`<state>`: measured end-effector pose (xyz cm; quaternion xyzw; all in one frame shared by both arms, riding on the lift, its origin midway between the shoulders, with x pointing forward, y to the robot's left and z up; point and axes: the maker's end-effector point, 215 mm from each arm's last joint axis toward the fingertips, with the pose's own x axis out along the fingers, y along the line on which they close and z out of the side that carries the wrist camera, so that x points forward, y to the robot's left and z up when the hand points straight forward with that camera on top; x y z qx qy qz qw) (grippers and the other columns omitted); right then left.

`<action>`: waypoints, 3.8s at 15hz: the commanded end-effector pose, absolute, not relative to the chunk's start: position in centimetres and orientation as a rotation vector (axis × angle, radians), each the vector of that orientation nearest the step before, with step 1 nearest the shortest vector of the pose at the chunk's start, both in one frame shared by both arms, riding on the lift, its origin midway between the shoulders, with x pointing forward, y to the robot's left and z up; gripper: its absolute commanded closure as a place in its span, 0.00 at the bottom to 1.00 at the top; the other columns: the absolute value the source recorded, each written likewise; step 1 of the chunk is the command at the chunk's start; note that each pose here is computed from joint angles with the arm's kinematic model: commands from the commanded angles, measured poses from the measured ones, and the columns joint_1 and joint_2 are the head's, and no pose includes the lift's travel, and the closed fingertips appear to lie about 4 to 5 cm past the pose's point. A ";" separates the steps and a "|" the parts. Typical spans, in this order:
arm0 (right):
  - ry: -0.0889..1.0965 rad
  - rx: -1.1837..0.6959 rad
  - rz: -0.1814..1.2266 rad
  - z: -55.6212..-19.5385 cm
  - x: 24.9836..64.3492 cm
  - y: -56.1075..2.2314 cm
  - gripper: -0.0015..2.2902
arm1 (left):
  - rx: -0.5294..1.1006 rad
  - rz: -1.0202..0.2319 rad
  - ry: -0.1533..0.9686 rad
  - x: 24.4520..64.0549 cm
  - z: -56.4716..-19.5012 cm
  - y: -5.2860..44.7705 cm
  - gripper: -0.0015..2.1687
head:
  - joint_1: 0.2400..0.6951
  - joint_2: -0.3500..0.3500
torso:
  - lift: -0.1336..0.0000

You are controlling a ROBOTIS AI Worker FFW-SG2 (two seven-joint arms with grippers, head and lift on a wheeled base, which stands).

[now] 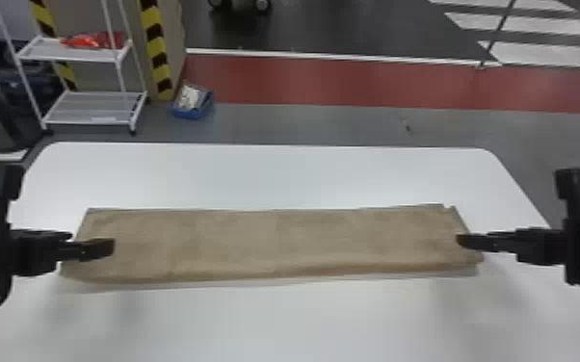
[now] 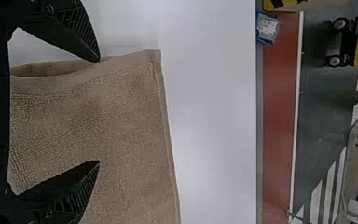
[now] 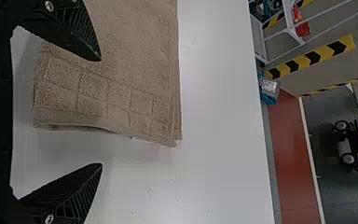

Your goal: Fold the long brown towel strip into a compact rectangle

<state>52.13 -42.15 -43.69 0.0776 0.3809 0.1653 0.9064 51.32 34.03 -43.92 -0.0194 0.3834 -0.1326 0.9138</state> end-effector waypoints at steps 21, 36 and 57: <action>0.750 0.128 0.345 -43.6 53.1 -42.7 0.04 | -0.195 -0.284 0.827 50.3 -43.5 32.1 0.97 | 1.00 0.35 | 0.10; 0.747 0.164 0.323 -43.7 51.7 -43.7 0.04 | -0.253 -0.546 0.764 50.4 -32.3 12.9 0.98 | 1.00 0.07 | 0.10; 0.707 0.227 0.301 -41.5 51.0 -45.1 0.04 | 0.109 -0.623 0.872 48.5 -40.1 1.8 0.02 | 1.00 0.00 | 0.10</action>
